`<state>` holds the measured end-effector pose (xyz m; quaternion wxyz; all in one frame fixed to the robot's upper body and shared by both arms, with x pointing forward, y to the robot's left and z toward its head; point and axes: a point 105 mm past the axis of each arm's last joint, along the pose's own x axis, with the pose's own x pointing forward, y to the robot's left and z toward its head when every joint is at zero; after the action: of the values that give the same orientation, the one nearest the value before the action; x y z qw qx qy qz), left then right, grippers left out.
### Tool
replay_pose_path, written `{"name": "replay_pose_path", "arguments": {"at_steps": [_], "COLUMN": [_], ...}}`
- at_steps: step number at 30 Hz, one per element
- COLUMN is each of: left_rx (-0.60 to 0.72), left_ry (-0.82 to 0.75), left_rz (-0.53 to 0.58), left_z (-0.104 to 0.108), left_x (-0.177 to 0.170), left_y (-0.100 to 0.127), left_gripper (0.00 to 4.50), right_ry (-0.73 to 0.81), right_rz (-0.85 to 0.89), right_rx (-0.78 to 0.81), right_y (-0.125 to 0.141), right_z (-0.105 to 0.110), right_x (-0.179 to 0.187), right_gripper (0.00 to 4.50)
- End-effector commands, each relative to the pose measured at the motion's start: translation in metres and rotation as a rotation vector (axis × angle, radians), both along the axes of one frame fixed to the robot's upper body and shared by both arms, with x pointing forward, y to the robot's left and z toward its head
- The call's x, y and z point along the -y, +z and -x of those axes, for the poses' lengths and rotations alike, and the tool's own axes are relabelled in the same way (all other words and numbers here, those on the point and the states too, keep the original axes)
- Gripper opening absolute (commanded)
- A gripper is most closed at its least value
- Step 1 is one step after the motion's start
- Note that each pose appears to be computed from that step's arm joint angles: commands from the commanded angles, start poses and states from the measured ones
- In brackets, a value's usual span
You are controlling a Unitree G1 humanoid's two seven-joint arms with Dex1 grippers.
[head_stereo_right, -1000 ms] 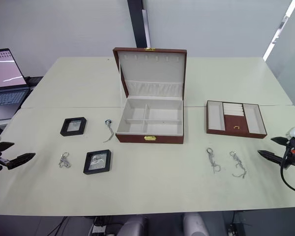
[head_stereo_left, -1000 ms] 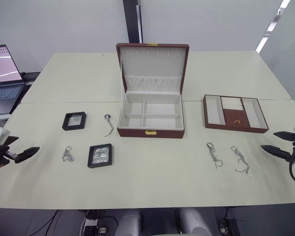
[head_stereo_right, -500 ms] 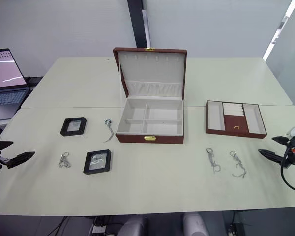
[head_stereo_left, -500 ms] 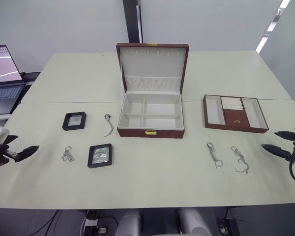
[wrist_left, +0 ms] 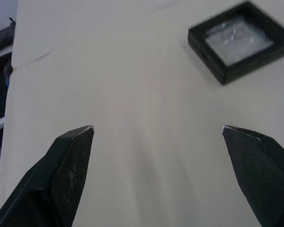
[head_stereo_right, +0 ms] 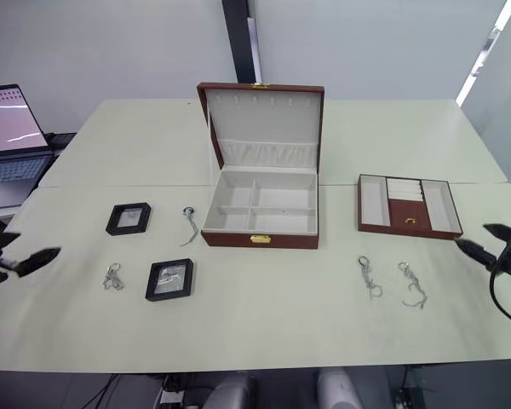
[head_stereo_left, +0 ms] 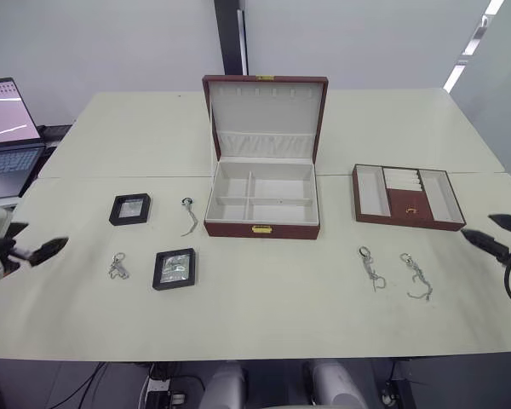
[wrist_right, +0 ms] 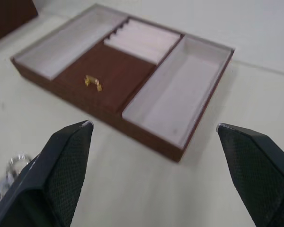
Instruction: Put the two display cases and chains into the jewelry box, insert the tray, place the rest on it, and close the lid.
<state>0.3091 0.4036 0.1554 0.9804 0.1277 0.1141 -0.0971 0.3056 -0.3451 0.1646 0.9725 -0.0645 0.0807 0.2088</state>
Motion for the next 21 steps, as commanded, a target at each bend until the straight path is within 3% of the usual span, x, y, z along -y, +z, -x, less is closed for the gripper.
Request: {"name": "replay_pose_path", "arguments": {"at_steps": [1,3,6,10,17,20,21], "left_rx": [0.062,0.066,0.051,0.03,-0.018,-0.034,-0.037], "left_ry": [-0.097,-0.134,-0.193,-0.251,-0.298,-0.31,-0.312], "left_rz": [0.015,0.04,0.033,0.011,-0.018,-0.03,-0.032], "left_z": [-0.024,-0.036,-0.055,-0.071,-0.087,-0.09,-0.09], "left_x": [0.049,0.075,0.116,0.152,0.183,0.19,0.191], "left_y": [0.013,0.011,0.003,-0.002,-0.015,-0.021,-0.022], "left_gripper": [4.5,4.5,4.5,3.34,1.19,0.33,0.01], "right_ry": [0.095,0.144,0.173,0.184,0.247,0.25,0.255], "right_rz": [-0.047,-0.054,0.011,0.079,0.142,0.139,0.136], "right_rx": [0.091,0.092,0.08,0.045,-0.002,0.001,0.002], "right_y": [0.027,0.028,0.02,0.005,-0.02,-0.026,-0.027], "right_z": [-0.014,-0.02,-0.035,-0.049,-0.065,-0.073,-0.074], "right_x": [-0.047,-0.072,-0.103,-0.127,-0.173,-0.195,-0.199], "right_gripper": [4.44,4.44,3.83,2.48,0.63,0.0,0.0]}}
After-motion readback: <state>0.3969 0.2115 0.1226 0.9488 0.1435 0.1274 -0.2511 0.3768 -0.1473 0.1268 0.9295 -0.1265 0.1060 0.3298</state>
